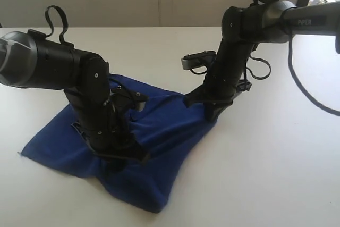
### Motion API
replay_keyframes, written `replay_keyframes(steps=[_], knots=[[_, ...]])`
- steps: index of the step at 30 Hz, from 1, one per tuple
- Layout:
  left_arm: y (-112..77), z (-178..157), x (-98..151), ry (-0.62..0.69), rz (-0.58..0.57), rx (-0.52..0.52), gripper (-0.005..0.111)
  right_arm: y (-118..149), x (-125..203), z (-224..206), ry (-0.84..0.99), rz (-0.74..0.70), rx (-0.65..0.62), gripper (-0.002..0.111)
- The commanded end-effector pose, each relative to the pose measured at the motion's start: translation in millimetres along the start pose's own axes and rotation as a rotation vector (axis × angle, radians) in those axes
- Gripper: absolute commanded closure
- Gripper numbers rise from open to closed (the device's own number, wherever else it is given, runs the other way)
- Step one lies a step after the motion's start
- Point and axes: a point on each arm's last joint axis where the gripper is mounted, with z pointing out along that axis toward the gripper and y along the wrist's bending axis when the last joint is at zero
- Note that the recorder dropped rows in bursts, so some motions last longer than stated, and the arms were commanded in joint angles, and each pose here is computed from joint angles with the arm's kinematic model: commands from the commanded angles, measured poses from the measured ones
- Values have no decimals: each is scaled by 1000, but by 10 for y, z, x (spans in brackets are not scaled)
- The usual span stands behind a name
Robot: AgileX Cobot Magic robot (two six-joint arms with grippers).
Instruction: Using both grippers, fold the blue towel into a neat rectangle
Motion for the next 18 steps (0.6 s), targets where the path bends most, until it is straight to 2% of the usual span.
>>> replay_keyframes(steps=[1, 8, 13, 15, 18], knots=[[95, 86, 138, 128, 34, -78, 107, -9, 139, -187, -4, 6, 30, 108], [-74, -286, 114, -31, 61, 50, 107, 191, 60, -753, -306, -87, -32, 108], [-138, -645, 131, -181, 71, 74, 107, 329, -37, -830, -455, -259, -140, 108], [-94, -752, 126, -237, 43, 62, 107, 368, -81, -764, -485, -329, -191, 108], [70, -808, 102, -279, -56, 23, 107, 388, -149, -633, -516, -360, -247, 108]])
